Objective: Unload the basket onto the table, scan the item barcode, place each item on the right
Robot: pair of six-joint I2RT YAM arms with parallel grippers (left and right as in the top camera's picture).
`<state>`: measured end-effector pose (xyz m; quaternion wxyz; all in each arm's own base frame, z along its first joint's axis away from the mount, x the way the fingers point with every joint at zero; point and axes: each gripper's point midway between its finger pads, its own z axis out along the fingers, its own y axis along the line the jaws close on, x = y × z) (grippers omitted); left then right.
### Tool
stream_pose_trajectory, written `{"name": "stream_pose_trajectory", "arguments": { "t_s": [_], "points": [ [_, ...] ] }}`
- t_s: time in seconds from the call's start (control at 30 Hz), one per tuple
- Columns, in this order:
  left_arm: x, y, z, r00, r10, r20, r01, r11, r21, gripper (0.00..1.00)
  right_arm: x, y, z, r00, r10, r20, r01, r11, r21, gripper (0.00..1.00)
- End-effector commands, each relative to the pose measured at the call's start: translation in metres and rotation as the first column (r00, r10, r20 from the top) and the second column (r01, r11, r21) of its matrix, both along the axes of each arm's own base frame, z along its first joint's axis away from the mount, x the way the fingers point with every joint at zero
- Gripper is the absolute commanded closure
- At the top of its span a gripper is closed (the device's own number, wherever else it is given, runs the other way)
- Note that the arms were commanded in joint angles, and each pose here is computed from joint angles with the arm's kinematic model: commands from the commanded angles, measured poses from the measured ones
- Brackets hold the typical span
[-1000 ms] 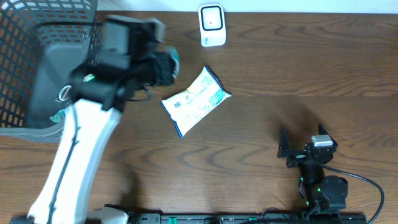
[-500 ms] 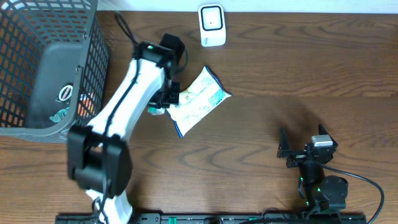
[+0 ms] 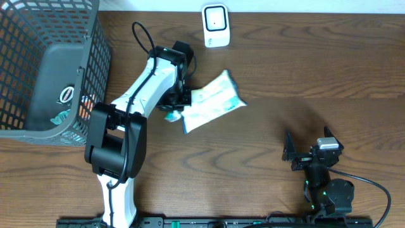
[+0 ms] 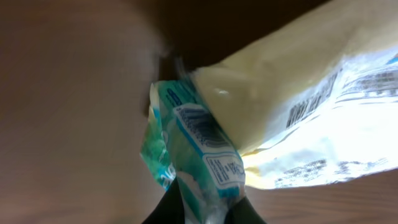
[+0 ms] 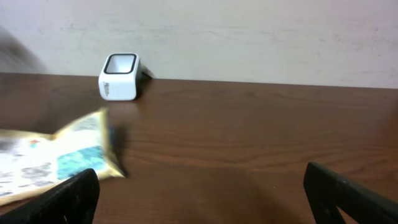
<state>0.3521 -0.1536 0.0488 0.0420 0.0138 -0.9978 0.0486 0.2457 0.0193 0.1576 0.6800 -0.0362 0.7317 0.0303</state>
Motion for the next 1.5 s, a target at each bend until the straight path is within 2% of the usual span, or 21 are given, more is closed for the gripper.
{"name": "stream_pose_trajectory", "arguments": {
  "t_s": [0.0,0.23,0.37,0.57,0.7,0.73,0.83,0.9,1.17,1.33,1.43,1.47],
  "points": [
    [-0.002,-0.038,0.008,1.0,0.005,-0.028,-0.011,0.979,-0.206,0.93,0.0,-0.001,-0.001,1.0,-0.006,0.001,0.006,1.0,-0.007,0.01],
    [0.015,-0.044,0.012,0.999,0.027,0.037,-0.017,0.971,-0.236,0.93,0.0,-0.001,-0.001,1.0,-0.006,0.001,0.006,1.0,-0.007,0.01],
    [0.041,-0.035,0.031,0.988,0.053,0.145,-0.019,0.974,-0.226,0.93,0.0,-0.001,-0.001,1.0,-0.006,0.001,0.006,1.0,-0.007,0.01],
    [0.082,-0.006,0.047,0.941,-0.011,0.339,0.029,0.998,-0.048,0.92,0.0,-0.001,-0.001,1.0,-0.006,0.001,0.006,1.0,-0.007,0.01],
    [0.095,0.017,0.049,0.917,-0.018,0.399,-0.018,0.996,0.087,0.92,0.0,-0.001,-0.001,1.0,-0.006,0.001,0.006,1.0,-0.007,0.01],
    [0.095,0.018,0.049,0.916,-0.019,0.4,-0.019,0.996,0.089,0.89,0.0,-0.001,-0.001,1.0,-0.006,0.001,0.006,1.0,-0.007,0.01],
    [0.093,0.015,0.049,0.92,-0.014,0.393,-0.019,0.997,0.081,0.71,0.0,-0.001,-0.001,1.0,-0.006,0.001,0.006,1.0,-0.007,0.01],
    [0.092,0.012,0.049,0.919,-0.021,0.394,-0.011,0.997,0.081,0.67,0.0,-0.001,-0.001,1.0,-0.006,0.001,0.006,1.0,-0.007,0.01],
    [0.094,-0.004,0.067,0.9,-0.042,0.435,0.015,0.998,0.064,0.66,0.0,-0.001,-0.001,1.0,-0.006,0.001,0.006,1.0,-0.007,0.01],
    [0.103,0.001,0.121,0.834,-0.01,0.551,-0.002,1.0,0.021,0.67,0.0,-0.001,-0.001,1.0,-0.006,0.001,0.006,1.0,-0.007,0.01],
    [0.11,0.019,0.176,0.743,0.035,0.669,-0.031,0.999,-0.018,0.66,0.0,-0.001,-0.001,1.0,-0.006,0.001,0.006,1.0,-0.007,0.01],
    [0.112,0.028,0.196,0.706,0.045,0.707,-0.037,0.999,-0.027,0.6,0.0,-0.001,-0.001,1.0,-0.006,0.001,0.006,1.0,-0.007,0.01]
  ]
}}
